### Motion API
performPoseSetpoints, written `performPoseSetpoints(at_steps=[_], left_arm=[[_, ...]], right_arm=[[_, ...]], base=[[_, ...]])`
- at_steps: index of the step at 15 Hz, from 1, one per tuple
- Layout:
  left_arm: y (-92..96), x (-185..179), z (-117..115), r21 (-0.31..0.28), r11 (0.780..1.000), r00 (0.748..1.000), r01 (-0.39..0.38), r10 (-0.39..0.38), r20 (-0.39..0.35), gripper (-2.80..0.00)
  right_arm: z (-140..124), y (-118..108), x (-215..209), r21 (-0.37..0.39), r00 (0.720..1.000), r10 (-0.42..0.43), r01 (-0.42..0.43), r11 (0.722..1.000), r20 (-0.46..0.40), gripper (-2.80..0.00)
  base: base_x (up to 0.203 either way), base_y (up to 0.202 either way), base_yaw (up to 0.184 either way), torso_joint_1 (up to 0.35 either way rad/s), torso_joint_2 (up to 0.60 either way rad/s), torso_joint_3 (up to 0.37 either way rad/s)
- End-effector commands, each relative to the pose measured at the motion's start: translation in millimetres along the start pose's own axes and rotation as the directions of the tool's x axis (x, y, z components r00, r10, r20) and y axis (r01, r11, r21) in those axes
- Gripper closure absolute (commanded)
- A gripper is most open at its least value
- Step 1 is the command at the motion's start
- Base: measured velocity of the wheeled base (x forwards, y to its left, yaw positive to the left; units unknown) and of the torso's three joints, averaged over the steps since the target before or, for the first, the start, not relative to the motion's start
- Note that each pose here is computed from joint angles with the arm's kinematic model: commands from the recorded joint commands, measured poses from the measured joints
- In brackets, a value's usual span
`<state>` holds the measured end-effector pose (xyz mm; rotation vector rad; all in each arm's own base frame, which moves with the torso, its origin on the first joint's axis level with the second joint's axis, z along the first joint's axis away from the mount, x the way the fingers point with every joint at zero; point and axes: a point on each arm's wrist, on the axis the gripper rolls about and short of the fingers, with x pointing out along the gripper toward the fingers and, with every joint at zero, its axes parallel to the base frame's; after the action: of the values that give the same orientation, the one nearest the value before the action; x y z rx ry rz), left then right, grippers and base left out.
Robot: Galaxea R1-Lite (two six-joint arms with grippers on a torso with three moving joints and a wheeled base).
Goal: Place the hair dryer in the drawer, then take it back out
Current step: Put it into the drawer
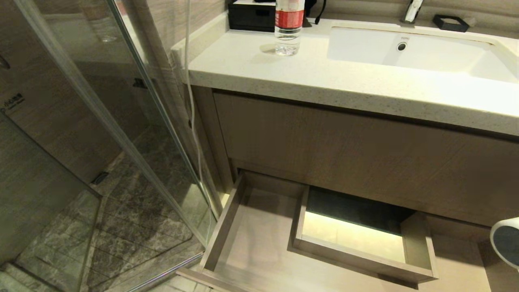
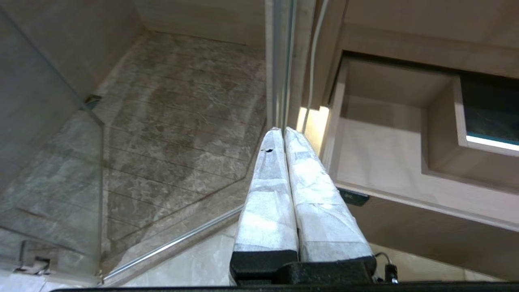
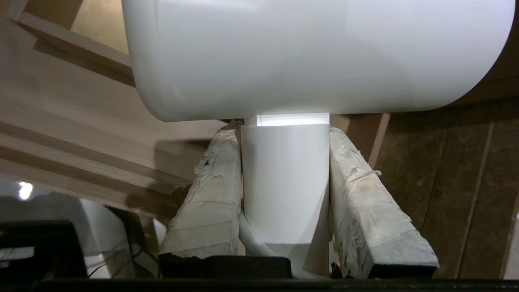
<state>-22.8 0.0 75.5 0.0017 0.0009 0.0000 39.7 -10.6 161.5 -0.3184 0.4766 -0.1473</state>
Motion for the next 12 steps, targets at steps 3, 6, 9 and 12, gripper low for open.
performPoseSetpoints(at_steps=[3,6,9,12], left_arm=[[0.0,0.0,-0.1,0.000,1.000,1.000,0.000,0.000,-0.001,0.00],[0.0,0.0,-0.1,0.000,1.000,1.000,0.000,0.000,-0.001,0.00],[0.0,0.0,-0.1,0.000,1.000,1.000,0.000,0.000,-0.001,0.00],[0.0,0.0,-0.1,0.000,1.000,1.000,0.000,0.000,-0.001,0.00]], right_arm=[[-4.4,1.9,-1.6,-0.002,1.000,0.001,-0.001,1.000,-0.002,0.00],[-4.6,1.9,-0.5,-0.002,1.000,0.002,-0.002,1.000,-0.011,0.00],[-3.4,1.3,0.6,-0.001,1.000,0.001,-0.001,1.000,-0.010,0.00],[-2.9,1.2,0.2,-0.001,1.000,0.000,0.000,1.000,-0.006,0.00]], base=[[0.000,0.000,0.000,0.000,0.00,0.000],[0.000,0.000,0.000,0.000,0.00,0.000],[0.000,0.000,0.000,0.000,0.00,0.000],[0.000,0.000,0.000,0.000,0.00,0.000]])
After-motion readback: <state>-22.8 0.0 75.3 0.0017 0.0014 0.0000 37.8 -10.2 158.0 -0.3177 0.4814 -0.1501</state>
